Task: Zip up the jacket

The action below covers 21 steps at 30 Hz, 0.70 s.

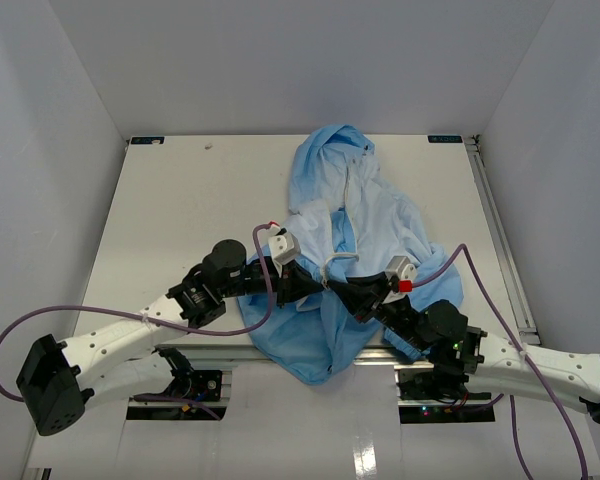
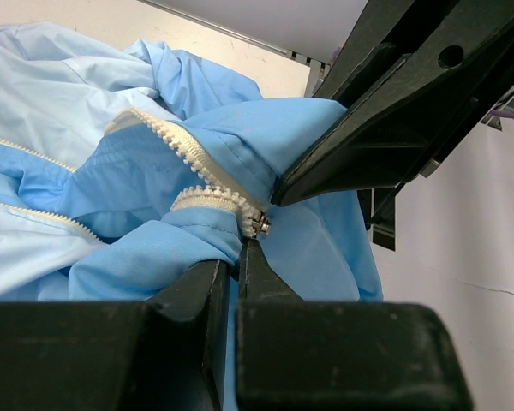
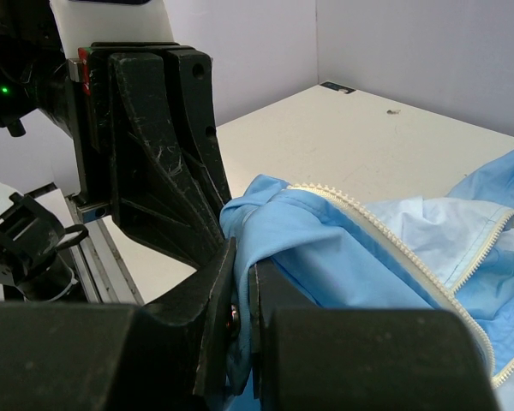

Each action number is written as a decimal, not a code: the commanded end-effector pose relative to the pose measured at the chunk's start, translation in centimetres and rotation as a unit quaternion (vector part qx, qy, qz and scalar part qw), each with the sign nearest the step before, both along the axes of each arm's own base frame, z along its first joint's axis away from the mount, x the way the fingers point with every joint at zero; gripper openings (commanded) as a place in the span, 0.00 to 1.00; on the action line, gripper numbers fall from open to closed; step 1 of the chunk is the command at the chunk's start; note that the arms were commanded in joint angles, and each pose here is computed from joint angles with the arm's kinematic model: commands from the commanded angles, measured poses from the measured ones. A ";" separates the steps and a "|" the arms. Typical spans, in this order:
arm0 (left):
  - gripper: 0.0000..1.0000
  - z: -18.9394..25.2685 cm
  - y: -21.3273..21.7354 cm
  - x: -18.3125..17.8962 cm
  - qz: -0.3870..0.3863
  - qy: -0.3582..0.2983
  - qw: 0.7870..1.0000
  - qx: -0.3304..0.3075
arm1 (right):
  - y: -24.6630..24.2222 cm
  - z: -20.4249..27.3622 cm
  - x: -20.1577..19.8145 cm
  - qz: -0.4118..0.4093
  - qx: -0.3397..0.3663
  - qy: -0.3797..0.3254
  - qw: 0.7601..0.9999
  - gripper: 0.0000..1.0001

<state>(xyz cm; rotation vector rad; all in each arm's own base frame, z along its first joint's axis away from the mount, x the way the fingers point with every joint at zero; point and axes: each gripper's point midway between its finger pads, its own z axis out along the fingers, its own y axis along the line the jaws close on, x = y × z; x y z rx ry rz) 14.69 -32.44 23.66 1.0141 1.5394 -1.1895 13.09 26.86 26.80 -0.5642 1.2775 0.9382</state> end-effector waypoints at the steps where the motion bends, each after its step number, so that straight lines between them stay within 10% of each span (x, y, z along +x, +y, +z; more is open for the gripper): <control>1: 0.00 -0.3 -0.1 -1.0 -0.016 0.012 1.000 0.012 | -0.4 5.1 -0.4 0.010 0.082 -0.010 0.997 0.09; 21: 0.00 -7.6 1.1 -3.7 0.004 0.203 0.979 0.027 | -0.5 -6.9 -0.2 -0.010 0.010 0.145 0.989 0.21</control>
